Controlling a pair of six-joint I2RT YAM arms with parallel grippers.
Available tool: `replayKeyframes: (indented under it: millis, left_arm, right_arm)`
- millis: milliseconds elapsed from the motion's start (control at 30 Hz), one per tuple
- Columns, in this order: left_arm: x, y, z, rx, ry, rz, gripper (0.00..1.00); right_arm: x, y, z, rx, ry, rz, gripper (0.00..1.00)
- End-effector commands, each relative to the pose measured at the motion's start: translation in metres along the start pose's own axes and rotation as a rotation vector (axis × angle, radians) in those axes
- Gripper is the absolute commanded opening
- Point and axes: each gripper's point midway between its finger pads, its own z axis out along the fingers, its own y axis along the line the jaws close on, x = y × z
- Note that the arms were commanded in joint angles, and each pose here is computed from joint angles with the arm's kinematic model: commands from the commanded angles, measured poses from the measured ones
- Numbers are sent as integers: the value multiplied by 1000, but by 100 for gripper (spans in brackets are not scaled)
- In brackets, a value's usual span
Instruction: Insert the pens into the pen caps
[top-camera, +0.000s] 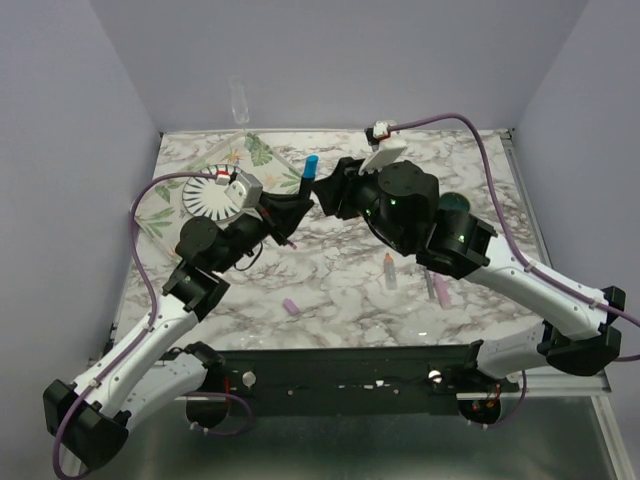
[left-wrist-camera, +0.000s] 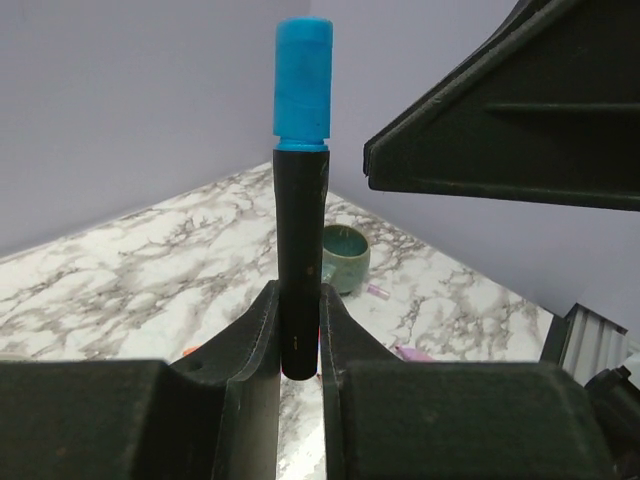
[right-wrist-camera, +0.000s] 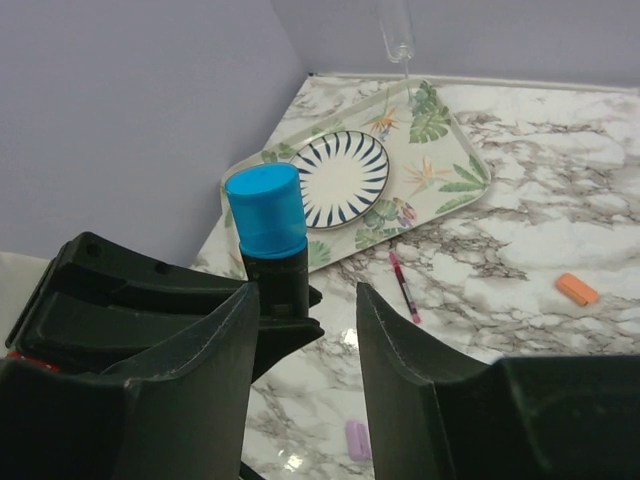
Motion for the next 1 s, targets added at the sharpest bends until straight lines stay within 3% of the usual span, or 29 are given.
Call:
replayKeyframes:
  millis: [0,67,133,233,333,567,700,967]
  left_arm:
    - [-23,3,4,-8,-78,66,0]
    - [-24,-3,3,23,-86,72,0]
    - [-23,-6,1,39,-86,76,0]
    - [-19,-14,-5,75,-59,95,0]
    - [-17,-27,-13,140,-27,113,0]
    - [-26,-76,-37,359,4,19,0]
    - [-41,-103,-55,475,-34,-64,0]
    - [-65,-131,-73,627,-114,-156,0]
  right_arm:
    - [-12,-2,-5,27,-9,-29,54]
    - [-16,1,-8,4,-16,-33,55]
    - [-23,6,-15,-45,-34,-56,64]
    - [-28,34,-29,-230,-22,-132,74]
    - [-43,50,-51,-355,-29,-175,77]
    - [-93,66,-111,-569,-240,-240,79]
    - [-94,70,-123,-637,-113,-261,79]
    - [-64,102,-136,-889,-29,-266,79]
